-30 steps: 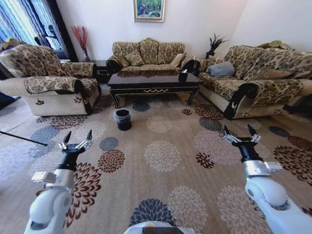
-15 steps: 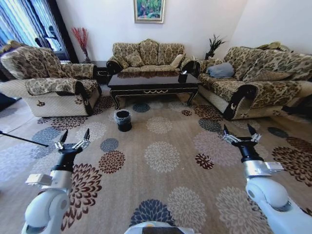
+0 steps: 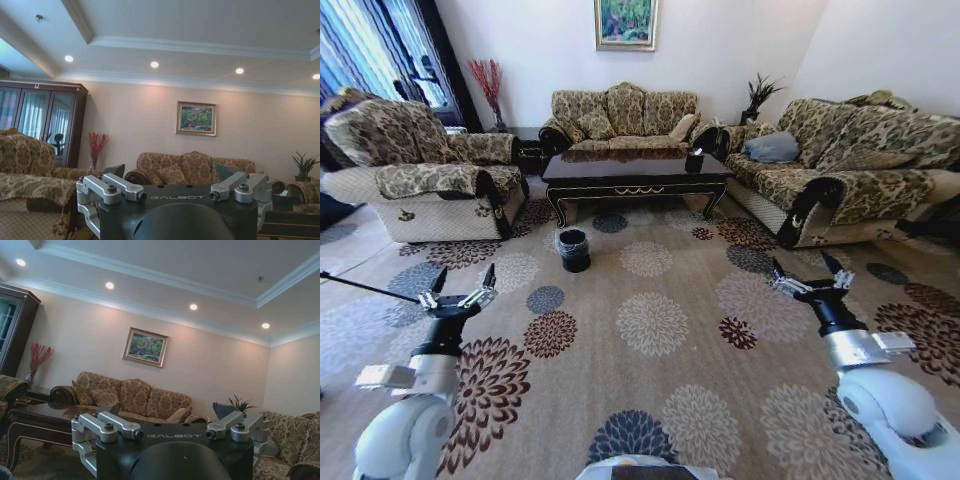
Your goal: Move to the front of the table and pick up the trash from the floor, then place it into the trash bin.
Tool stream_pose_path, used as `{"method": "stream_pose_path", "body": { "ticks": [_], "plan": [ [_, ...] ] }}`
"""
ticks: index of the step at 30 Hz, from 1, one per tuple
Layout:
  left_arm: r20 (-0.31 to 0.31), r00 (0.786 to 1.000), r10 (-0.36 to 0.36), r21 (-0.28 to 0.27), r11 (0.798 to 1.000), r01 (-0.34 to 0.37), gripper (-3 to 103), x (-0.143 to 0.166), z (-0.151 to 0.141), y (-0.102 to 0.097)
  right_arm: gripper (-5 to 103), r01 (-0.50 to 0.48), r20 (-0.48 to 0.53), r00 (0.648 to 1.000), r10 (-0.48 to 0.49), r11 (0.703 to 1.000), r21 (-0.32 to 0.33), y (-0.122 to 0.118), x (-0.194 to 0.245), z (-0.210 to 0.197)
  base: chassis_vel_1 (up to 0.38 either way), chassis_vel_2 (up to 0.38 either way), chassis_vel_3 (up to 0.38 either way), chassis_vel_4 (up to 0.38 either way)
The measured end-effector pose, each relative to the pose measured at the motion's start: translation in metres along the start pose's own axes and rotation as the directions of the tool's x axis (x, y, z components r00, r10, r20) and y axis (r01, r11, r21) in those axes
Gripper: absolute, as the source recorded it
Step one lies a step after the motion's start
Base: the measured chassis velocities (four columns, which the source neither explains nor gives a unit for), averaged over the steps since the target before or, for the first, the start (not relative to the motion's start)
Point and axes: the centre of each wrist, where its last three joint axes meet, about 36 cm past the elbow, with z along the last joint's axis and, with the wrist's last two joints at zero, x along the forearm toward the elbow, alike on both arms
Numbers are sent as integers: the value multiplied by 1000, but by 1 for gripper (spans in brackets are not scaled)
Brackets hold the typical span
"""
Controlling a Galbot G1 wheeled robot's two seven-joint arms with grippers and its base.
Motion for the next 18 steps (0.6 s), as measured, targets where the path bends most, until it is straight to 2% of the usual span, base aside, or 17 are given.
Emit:
{"method": "stream_pose_path", "body": {
  "ticks": [13, 18],
  "plan": [
    [-51, 998, -28, 49, 998, 31, 100, -1, 25, 7, 100, -7, -3, 1000, 7, 1000, -18, 2, 1, 8, 0, 0, 0, 0],
    [-46, 999, -25, 60, 998, 28, 100, -4, 24, 5, 100, -10, -7, 1000, 10, 1000, -14, 1, 1, 11, 0, 0, 0, 0]
  ]
}}
